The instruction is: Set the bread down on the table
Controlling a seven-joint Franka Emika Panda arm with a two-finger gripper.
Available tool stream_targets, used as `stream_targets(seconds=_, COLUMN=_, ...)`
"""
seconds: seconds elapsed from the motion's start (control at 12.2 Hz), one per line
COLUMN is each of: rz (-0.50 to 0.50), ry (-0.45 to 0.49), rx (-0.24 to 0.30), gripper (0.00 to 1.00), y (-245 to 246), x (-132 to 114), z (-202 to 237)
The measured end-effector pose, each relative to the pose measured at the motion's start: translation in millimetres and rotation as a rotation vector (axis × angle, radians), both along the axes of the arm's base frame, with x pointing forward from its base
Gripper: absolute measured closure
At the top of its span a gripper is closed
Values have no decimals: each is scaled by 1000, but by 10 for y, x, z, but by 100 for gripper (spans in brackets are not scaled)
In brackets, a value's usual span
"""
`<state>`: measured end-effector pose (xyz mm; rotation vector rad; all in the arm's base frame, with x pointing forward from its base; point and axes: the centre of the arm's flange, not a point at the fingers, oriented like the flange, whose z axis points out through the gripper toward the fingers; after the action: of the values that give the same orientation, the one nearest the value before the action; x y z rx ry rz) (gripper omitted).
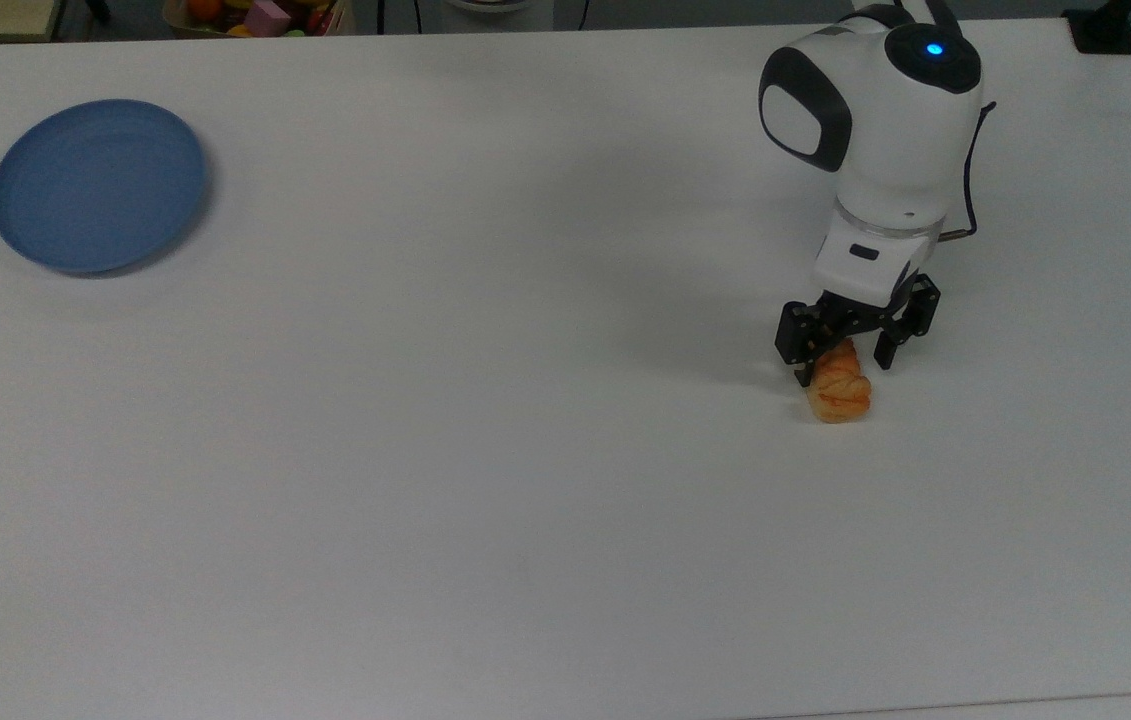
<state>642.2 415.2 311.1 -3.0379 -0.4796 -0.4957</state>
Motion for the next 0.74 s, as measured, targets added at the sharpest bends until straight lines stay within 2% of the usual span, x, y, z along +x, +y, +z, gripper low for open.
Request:
stream_targets(seconds=0.08, rz=1, ry=-11, rx=7, gripper=0, y=8, x=11, z=62)
stream_targets(seconds=0.25, rz=-4, ry=-38, rx=26, gripper=0, y=-12, x=24, z=344)
stream_targets(seconds=0.41, rz=-33, ry=-10, rx=5, gripper=0, y=-164, x=-4, z=761)
stream_targets(seconds=0.57, rz=-99, ry=43, rx=-27, gripper=0, y=-570, x=-60, z=1414)
stream_targets(seconds=0.74, rz=-191, ry=119, rx=-22, gripper=0, y=-1185, x=-253, z=2197)
